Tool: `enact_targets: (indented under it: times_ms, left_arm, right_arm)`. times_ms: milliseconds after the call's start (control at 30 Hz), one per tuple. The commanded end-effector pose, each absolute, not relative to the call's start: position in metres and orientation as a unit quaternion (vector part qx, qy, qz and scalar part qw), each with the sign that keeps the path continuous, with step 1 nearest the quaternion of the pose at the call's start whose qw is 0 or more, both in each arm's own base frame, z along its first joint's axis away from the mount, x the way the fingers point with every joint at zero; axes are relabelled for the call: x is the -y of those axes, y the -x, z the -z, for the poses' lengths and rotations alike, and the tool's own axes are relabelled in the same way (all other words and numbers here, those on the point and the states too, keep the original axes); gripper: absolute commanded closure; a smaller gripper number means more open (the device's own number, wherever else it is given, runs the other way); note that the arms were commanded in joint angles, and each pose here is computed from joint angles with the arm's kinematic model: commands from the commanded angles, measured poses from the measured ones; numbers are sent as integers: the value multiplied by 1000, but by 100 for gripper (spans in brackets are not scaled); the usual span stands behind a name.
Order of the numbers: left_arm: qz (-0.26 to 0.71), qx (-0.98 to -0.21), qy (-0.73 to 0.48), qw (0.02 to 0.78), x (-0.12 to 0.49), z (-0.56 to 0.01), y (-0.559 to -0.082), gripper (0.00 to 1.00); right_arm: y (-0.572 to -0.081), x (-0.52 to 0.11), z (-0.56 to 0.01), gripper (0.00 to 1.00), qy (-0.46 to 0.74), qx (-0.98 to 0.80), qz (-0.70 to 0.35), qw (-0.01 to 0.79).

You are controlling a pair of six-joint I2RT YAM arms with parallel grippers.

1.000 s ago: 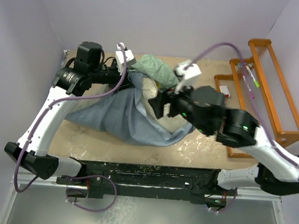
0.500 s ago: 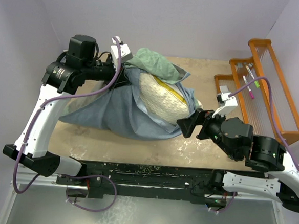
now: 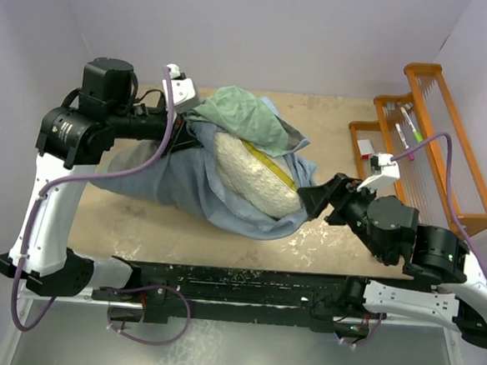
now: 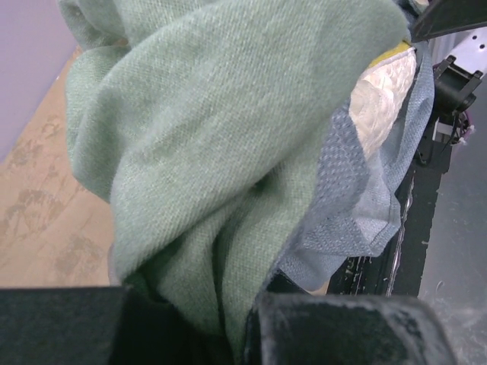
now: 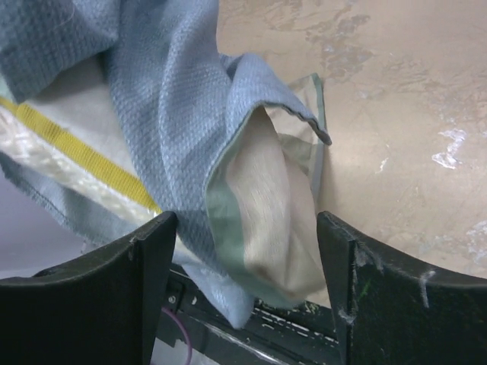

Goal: Remove the pillowcase from the pillow

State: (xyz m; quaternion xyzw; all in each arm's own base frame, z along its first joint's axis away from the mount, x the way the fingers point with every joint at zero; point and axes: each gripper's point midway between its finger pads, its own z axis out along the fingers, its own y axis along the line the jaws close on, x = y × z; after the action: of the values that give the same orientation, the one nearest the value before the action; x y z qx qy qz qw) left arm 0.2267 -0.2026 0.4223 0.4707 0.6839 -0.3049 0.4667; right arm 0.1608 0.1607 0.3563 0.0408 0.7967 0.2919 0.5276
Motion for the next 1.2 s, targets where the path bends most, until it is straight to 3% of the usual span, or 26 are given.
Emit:
enact_targets:
  times_ms: [0,267,400,500,800,967,1167]
  left_arm:
    - [284,-640,-493,516,194,-455,-210,100]
    - [219,-650,-518,510,173,-442,-204,100]
    - [214,-648,-535,499,169,-434,-195,100]
    - [226,-641,-542,494,171,-434,-189,100]
    - [275,-601,-567,492,180,-453,-161,100]
    - [312,-565,-569,509,187,-479,-140,100]
    - [326,-547,-537,553,194,-512,-148,100]
  right_arm:
    - [-176,-178,-385,29,-75,-763,-322,556]
    - [-194,-184,-394,60,-134,-736,-324,579]
    - [-194,-169,-388,86,-159,-727,-321,586]
    - [-195,-165,-374,99,-161,-739,-301,581]
    - [-203,-135,-315,100,-171,-772,-181,585]
    - [-214,-116,-236,100,-156,-820,-81,545]
    - [-215,-127,-192,100,-150,-831,-116,523]
